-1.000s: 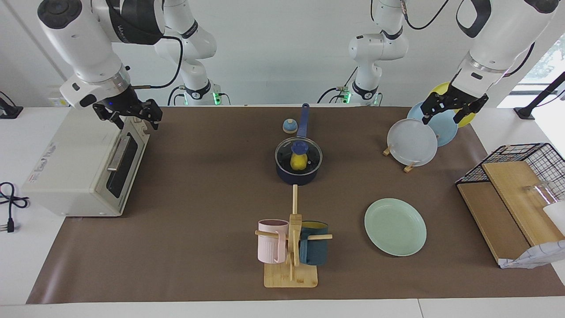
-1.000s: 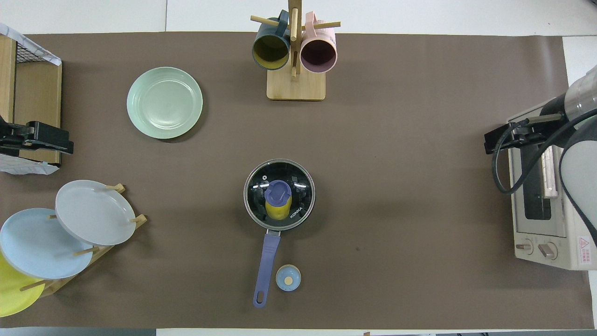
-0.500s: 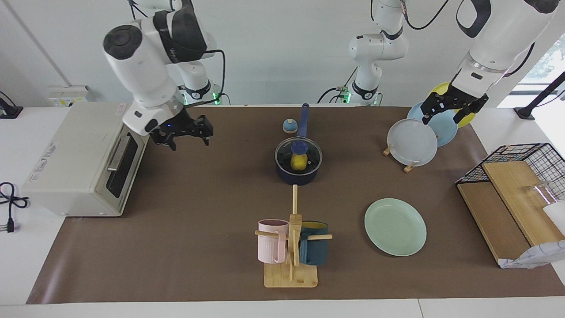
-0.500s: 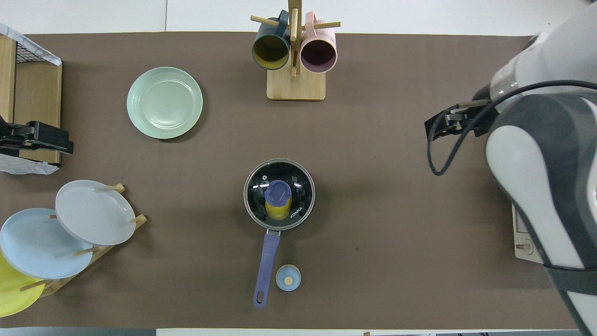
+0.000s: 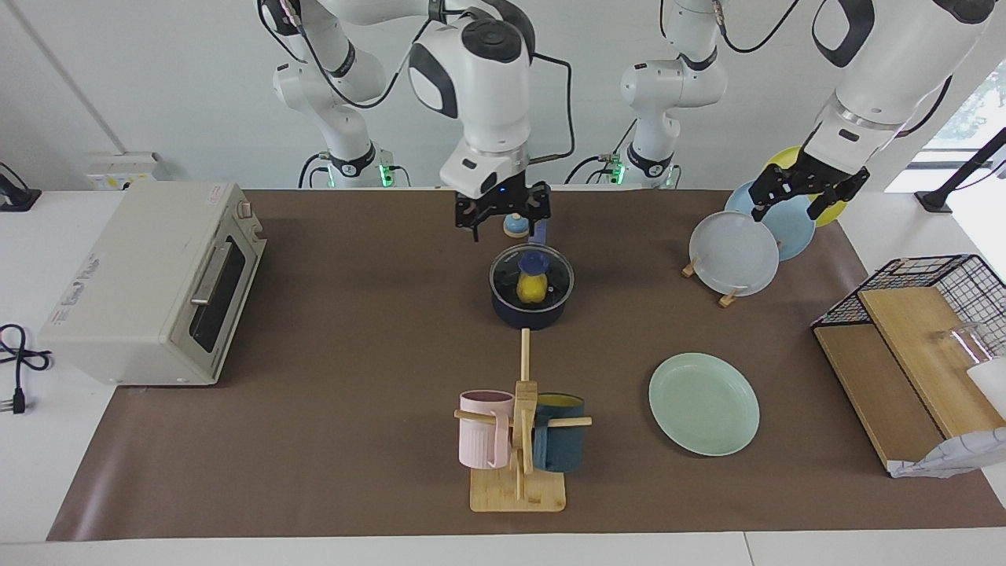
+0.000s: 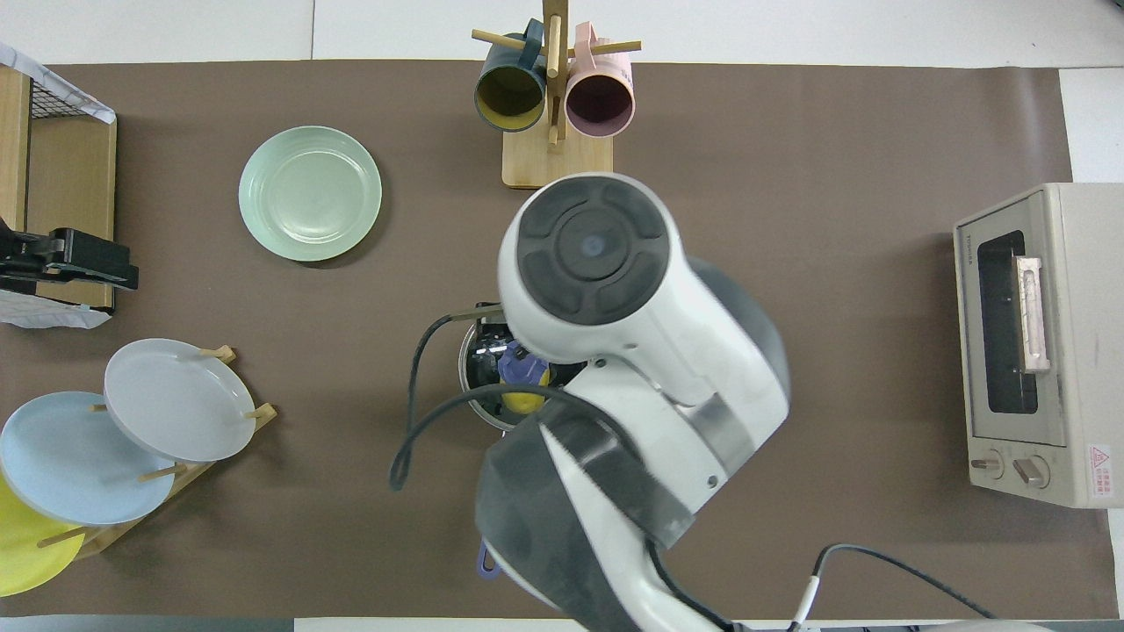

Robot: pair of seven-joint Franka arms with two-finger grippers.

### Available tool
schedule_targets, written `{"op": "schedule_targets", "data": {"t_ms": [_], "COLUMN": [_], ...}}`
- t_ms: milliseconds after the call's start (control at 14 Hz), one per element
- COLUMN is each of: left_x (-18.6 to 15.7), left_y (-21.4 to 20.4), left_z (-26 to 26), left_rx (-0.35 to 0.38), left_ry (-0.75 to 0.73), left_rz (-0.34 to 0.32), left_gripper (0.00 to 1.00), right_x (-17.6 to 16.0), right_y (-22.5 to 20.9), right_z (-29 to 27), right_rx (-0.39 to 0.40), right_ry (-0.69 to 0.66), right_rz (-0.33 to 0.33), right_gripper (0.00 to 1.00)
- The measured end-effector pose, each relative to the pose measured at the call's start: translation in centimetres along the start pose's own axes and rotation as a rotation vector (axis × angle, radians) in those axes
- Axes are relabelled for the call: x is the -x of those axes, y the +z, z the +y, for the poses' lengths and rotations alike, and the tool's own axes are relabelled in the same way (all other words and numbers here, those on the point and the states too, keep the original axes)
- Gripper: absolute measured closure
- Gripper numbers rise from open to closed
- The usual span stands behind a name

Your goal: Transfer potato from pot to plate

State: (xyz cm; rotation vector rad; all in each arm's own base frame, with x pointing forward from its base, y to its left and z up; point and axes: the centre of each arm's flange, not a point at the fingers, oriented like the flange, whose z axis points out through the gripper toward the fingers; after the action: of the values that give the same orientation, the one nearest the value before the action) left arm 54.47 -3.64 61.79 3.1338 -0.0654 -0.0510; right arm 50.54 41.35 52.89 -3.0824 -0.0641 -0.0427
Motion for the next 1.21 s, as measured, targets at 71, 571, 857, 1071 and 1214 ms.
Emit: {"op": "schedule_targets", "data": {"t_ms": [71, 571, 857, 1071, 1214], "left_x": [0.0, 0.0, 0.0, 0.0, 0.0], "left_y": [0.0, 0.0, 0.0, 0.0, 0.0], "left_z": [0.0, 0.0, 0.0, 0.0, 0.0], "left_rx": [0.0, 0.0, 0.0, 0.0, 0.0], "left_ry": [0.0, 0.0, 0.0, 0.0, 0.0], "left_rz": [0.0, 0.0, 0.0, 0.0, 0.0], "left_gripper": [0.0, 0.0, 0.0, 0.0, 0.0], "right_x": [0.8, 1.7, 2.4, 2.7, 2.8], "right_y": [1.3, 9.7, 11.7, 12.4, 12.6], "right_z": [-1.5, -3.4, -3.4, -3.3, -3.2], "right_rx": [0.003, 0.039, 0.037, 0.042, 0.044], "right_ry": [-0.016, -0.109, -0.12, -0.123, -0.123], "right_rz": [0.018, 0.066, 0.058, 0.051, 0.048], "right_gripper": [0.0, 0.0, 0.0, 0.0, 0.04]}}
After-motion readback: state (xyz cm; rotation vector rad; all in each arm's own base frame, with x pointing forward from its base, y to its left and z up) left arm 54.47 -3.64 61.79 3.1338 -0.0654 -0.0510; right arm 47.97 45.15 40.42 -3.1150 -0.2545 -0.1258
